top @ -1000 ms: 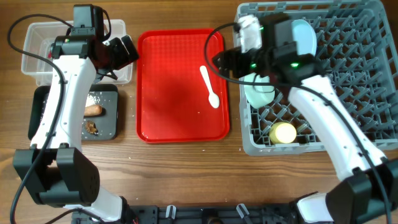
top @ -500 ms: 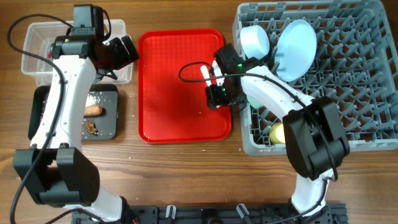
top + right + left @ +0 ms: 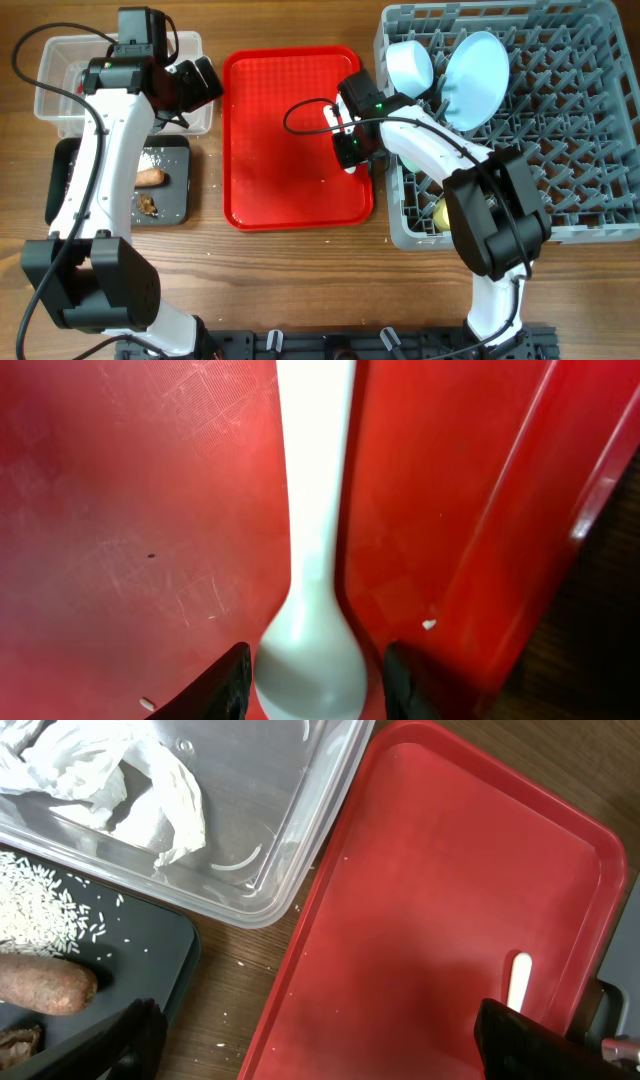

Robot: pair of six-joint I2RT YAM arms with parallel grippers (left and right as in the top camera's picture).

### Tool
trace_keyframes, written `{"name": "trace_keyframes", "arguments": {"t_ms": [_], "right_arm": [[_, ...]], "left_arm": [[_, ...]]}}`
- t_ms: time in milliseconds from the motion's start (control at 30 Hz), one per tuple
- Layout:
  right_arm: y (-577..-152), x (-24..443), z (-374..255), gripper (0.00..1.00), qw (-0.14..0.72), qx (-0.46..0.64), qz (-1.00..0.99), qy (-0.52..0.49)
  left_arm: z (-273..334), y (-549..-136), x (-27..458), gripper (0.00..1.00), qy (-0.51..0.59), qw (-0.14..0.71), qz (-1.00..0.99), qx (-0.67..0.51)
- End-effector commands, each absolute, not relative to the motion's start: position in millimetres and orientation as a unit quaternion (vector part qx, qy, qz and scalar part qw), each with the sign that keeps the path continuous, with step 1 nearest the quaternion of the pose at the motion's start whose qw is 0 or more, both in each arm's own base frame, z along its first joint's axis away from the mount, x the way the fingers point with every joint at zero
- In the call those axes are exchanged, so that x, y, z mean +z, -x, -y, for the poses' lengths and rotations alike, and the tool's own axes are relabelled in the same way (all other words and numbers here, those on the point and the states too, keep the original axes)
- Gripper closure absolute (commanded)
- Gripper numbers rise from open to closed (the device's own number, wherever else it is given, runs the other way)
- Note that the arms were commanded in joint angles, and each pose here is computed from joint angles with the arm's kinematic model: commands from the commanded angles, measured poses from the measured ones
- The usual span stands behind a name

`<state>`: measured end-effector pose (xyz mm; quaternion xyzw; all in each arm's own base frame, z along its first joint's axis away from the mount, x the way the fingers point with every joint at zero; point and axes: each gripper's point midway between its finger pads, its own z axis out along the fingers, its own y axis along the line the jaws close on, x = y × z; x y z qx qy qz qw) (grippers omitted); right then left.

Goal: Sort waste into correct bins and load items into the dishwasher rack
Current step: 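Grasp the white spoon on the red tray with the right gripper, then carry the white spoon into the rack and release it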

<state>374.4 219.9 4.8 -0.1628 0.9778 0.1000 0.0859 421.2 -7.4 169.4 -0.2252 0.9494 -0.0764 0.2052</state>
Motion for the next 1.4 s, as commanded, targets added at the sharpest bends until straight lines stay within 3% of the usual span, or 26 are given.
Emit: {"name": "trace_keyframes", "arguments": {"t_ms": [0, 333, 400, 500, 700, 767, 867, 933, 1000, 1133, 1267, 1367], "right_arm": [[-372.4, -12.9, -218.7, 0.65, 0.068, 0.090, -0.982, 0.151], [-364.3, -18.5, -216.2, 0.95, 0.045, 0.088, -0.984, 0.149], [-365.3, -7.9, -216.9, 0.96, 0.046, 0.089, -0.984, 0.150], [-374.4, 38.5, -221.6, 0.96, 0.081, 0.098, -0.978, 0.168], [-372.2, 213.5, -197.4, 0.96, 0.279, 0.103, -0.942, 0.153], [-370.8, 246.7, -160.5, 0.96, 0.330, 0.045, -0.938, 0.095], [-362.5, 284.0, -67.2, 0.96, 0.381, -0.033, -0.915, -0.130], [-357.3, 281.3, -32.7, 0.96, 0.371, -0.032, -0.896, -0.243], [-340.7, 265.8, 4.3, 0.96, 0.334, -0.016, -0.842, -0.424], [-313.3, 216.8, 30.7, 0.96, 0.270, -0.007, -0.724, -0.635], [-294.4, 150.1, 21.2, 0.96, 0.197, -0.006, -0.643, -0.740], [-302.2, 112.0, 16.8, 0.96, 0.189, 0.001, -0.644, -0.741]], "left_arm": [[9.7, -421.1, 163.3, 0.00, 0.224, 0.197, -0.951, -0.080], [9.7, -421.1, 163.4, 0.00, 0.224, 0.197, -0.951, -0.080], [9.7, -421.1, 163.4, 0.00, 0.224, 0.197, -0.951, -0.080], [9.7, -421.1, 163.4, 0.00, 0.224, 0.197, -0.951, -0.080], [9.7, -421.1, 163.4, 0.00, 0.224, 0.197, -0.951, -0.080], [9.7, -421.1, 163.4, 0.00, 0.224, 0.197, -0.951, -0.080], [9.7, -421.1, 163.4, 0.00, 0.224, 0.197, -0.951, -0.080], [9.7, -421.1, 163.4, 0.00, 0.224, 0.197, -0.951, -0.080], [9.7, -421.1, 163.4, 0.00, 0.224, 0.197, -0.951, -0.080], [9.7, -421.1, 163.4, 0.00, 0.224, 0.197, -0.951, -0.080], [9.7, -421.1, 163.4, 0.00, 0.224, 0.197, -0.951, -0.080], [9.7, -421.1, 163.4, 0.00, 0.224, 0.197, -0.951, -0.080]]}}
